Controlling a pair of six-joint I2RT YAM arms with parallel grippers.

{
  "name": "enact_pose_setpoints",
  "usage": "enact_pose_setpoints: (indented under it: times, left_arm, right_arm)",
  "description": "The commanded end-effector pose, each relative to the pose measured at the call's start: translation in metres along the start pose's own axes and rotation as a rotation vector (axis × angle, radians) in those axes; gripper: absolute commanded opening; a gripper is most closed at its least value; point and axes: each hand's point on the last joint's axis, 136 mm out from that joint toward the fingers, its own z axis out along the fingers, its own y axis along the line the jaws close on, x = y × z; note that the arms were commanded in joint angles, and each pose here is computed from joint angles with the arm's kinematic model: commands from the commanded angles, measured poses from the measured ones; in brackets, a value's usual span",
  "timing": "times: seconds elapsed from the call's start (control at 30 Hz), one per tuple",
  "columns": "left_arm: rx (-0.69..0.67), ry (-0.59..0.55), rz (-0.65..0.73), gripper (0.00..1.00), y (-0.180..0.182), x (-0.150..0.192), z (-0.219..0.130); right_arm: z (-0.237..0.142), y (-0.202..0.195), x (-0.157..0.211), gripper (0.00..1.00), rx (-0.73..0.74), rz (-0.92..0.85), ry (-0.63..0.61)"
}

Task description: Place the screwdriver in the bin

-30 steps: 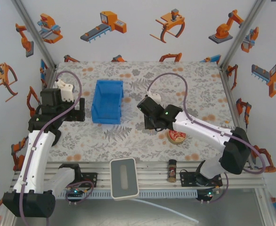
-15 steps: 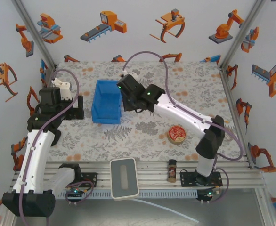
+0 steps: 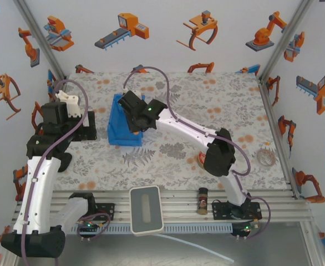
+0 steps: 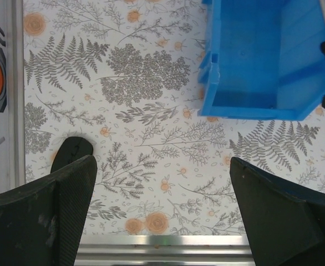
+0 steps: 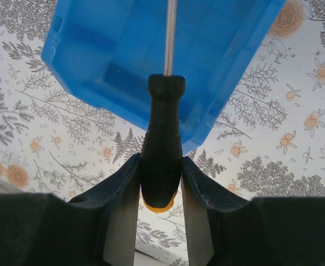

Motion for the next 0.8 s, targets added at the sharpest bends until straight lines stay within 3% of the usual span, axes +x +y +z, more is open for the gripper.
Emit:
enact_pose_setpoints:
  times: [0.0,0.37,0.77]
  left_arm:
    - [0.06,-0.01,0.003,0.97,-0.01,-0.002,-0.013]
    - [0.18,-0.023,-0.014,0.97,-0.028,0.0,-0.025]
    - [0.179,-0.015,-0.016,0.97,-0.027,0.005,-0.021]
  right_arm:
    - [-0.003,0.018,-0.019,0.23,-0.056,0.002,-0.058]
    - [0.038,0.031,-0.024,0.23,-0.069,0.021,-0.069]
    - [0.074,0.025,-0.01,0.23,-0.041,0.046,-0.047]
